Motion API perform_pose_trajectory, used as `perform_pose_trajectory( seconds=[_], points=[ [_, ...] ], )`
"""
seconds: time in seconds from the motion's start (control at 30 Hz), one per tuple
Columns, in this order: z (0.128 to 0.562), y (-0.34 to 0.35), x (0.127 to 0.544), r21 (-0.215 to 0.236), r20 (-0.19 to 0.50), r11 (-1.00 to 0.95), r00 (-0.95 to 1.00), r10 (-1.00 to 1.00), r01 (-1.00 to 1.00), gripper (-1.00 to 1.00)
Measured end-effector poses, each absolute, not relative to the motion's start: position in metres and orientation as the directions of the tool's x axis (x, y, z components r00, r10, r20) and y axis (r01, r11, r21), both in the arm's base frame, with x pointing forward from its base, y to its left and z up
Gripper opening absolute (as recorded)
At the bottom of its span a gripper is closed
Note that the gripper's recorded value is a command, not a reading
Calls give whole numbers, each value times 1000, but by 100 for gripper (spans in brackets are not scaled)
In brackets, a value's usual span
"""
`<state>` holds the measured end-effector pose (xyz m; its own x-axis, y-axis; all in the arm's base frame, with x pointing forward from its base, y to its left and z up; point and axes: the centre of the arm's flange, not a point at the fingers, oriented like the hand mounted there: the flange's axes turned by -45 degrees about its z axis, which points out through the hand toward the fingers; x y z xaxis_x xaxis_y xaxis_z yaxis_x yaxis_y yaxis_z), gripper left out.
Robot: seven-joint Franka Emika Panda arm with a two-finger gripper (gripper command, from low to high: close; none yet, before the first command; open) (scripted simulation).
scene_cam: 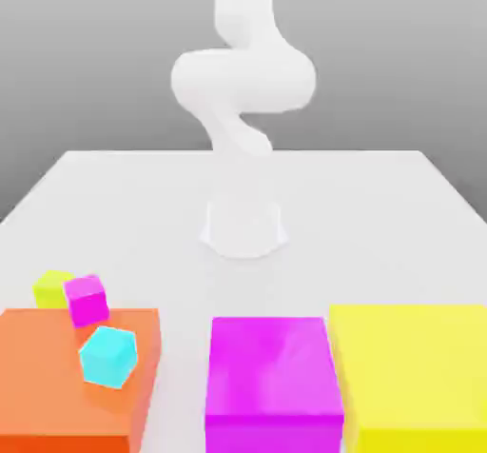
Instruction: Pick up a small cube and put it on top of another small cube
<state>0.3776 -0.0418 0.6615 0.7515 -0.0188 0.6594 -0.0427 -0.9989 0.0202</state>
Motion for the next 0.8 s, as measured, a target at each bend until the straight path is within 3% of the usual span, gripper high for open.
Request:
perform_pose_trajectory(
  seconds=[0.13,0.3,0.47,0.67,0.8],
  points=[
    [564,-123,408,63,540,-994,841,-42,-90,0],
    [446,-214,394,83,386,-987,918,-92,-134,0],
    [331,-284,335,70,224,-982,962,-153,-173,0],
    [212,-324,220,12,31,-973,973,-231,-231,0],
    [168,-326,204,6,1,-973,973,-230,-230,0]
  ],
)
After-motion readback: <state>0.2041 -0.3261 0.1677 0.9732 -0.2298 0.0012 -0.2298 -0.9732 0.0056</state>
